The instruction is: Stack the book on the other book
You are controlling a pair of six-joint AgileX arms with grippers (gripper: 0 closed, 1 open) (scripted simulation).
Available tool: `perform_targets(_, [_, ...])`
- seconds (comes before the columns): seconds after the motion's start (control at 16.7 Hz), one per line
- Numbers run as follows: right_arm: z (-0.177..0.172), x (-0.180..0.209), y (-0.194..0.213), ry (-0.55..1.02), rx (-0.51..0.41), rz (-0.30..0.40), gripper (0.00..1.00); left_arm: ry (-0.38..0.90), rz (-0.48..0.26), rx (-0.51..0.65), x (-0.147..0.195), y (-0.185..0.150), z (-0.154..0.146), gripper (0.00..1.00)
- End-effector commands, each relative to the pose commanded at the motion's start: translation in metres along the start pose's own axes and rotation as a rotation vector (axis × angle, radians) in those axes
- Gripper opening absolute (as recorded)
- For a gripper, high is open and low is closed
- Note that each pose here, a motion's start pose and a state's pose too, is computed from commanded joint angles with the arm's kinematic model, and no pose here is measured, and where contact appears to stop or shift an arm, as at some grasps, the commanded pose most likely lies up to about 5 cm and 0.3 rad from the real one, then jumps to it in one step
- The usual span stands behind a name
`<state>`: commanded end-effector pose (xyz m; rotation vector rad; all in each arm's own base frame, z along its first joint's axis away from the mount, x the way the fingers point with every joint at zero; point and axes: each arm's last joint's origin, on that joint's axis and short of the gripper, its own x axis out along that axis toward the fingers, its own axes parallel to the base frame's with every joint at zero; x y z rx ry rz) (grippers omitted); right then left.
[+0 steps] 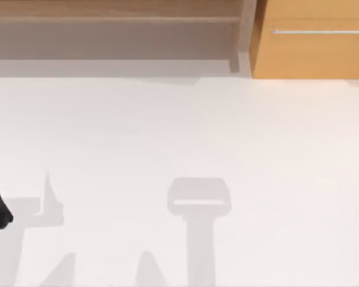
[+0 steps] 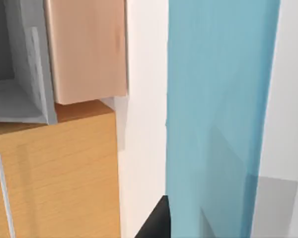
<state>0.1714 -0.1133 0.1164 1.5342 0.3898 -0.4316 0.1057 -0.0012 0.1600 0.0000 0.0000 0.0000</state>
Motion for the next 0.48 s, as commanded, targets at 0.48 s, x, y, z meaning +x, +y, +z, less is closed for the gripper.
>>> perform_targets(0.48, [0.0000,0.0000,0.0000,0.000,0.000,0.000,1.00,0.000,0.000,0.000,0.0000,0.0000,0.0000,1.00])
